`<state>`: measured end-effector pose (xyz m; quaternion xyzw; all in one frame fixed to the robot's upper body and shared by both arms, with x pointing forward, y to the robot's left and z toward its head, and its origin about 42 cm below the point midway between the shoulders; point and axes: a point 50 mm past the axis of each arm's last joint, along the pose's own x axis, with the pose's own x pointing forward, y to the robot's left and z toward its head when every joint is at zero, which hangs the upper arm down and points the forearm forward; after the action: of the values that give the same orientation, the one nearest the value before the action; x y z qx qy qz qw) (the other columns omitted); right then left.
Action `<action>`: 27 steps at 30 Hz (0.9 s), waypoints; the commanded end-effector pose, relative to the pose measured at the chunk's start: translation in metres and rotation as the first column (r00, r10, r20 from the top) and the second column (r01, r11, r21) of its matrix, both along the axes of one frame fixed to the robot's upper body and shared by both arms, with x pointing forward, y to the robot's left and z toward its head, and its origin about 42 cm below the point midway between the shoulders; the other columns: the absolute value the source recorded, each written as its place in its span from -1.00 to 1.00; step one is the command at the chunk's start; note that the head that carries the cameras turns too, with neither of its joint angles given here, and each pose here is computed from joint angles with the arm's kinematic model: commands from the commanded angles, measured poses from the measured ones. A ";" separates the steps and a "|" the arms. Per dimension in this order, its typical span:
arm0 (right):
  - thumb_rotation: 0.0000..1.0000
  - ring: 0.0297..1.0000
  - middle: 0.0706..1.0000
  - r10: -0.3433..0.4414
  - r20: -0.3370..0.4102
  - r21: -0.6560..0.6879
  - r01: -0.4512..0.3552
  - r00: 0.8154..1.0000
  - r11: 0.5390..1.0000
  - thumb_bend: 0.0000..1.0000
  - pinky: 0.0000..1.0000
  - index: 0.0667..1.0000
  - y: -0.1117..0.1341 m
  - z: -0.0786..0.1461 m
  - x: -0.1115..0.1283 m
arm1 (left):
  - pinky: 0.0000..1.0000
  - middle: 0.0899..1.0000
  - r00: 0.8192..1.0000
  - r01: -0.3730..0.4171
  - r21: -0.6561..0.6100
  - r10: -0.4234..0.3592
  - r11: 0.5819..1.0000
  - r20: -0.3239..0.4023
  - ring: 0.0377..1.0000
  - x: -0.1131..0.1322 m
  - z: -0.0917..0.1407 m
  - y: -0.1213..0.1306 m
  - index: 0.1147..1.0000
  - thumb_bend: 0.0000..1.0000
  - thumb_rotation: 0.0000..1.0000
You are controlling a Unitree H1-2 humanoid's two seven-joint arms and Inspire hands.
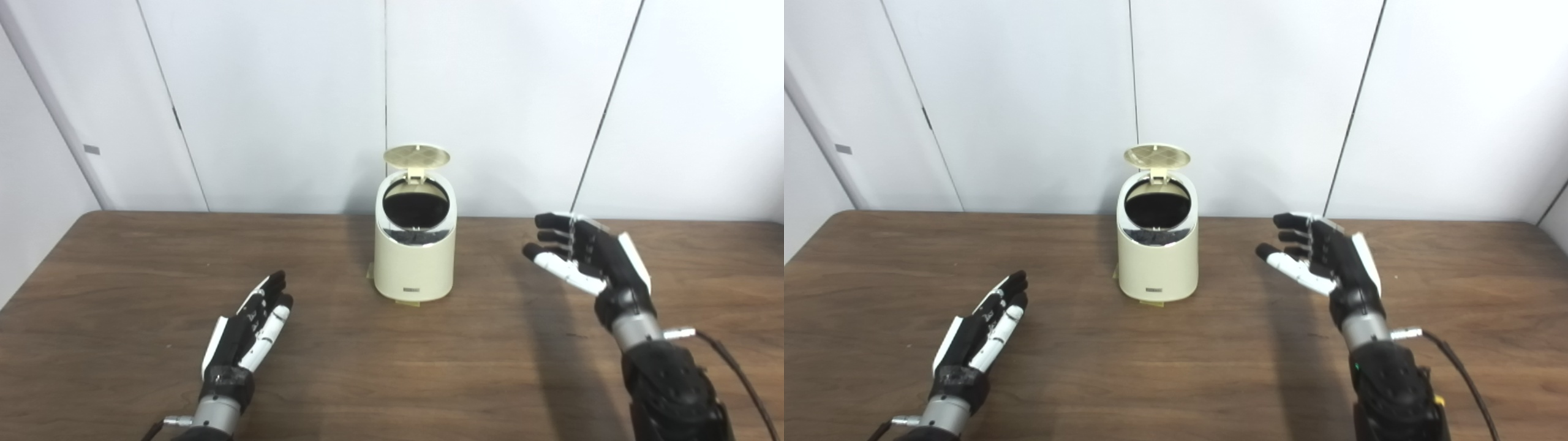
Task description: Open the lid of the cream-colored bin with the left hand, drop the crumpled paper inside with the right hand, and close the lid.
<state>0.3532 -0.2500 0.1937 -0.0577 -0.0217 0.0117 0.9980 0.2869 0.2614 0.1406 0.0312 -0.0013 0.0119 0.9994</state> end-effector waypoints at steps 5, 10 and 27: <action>0.88 0.99 1.00 0.037 0.049 0.223 -0.047 0.998 0.974 0.24 0.99 0.99 -0.003 -0.006 -0.003 | 0.90 0.84 0.991 0.032 0.047 -0.038 0.998 0.128 0.88 0.024 0.042 -0.005 0.88 0.01 0.20; 0.98 1.00 1.00 0.014 0.033 0.271 -0.022 0.999 0.962 0.24 1.00 0.99 0.001 -0.019 -0.013 | 0.89 0.82 0.986 0.051 0.102 -0.066 0.994 0.154 0.86 0.036 0.059 -0.010 0.85 0.02 0.26; 1.00 1.00 1.00 -0.036 0.046 0.291 0.021 0.998 0.956 0.23 1.00 1.00 0.001 -0.045 -0.027 | 0.73 0.77 0.945 0.080 0.252 -0.154 0.965 0.289 0.78 0.070 0.125 -0.032 0.77 0.01 0.20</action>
<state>0.3199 -0.2513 0.1333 0.0857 -0.0010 -0.0109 0.9963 0.3520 0.2316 0.2360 0.1337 -0.1099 -0.0424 0.9840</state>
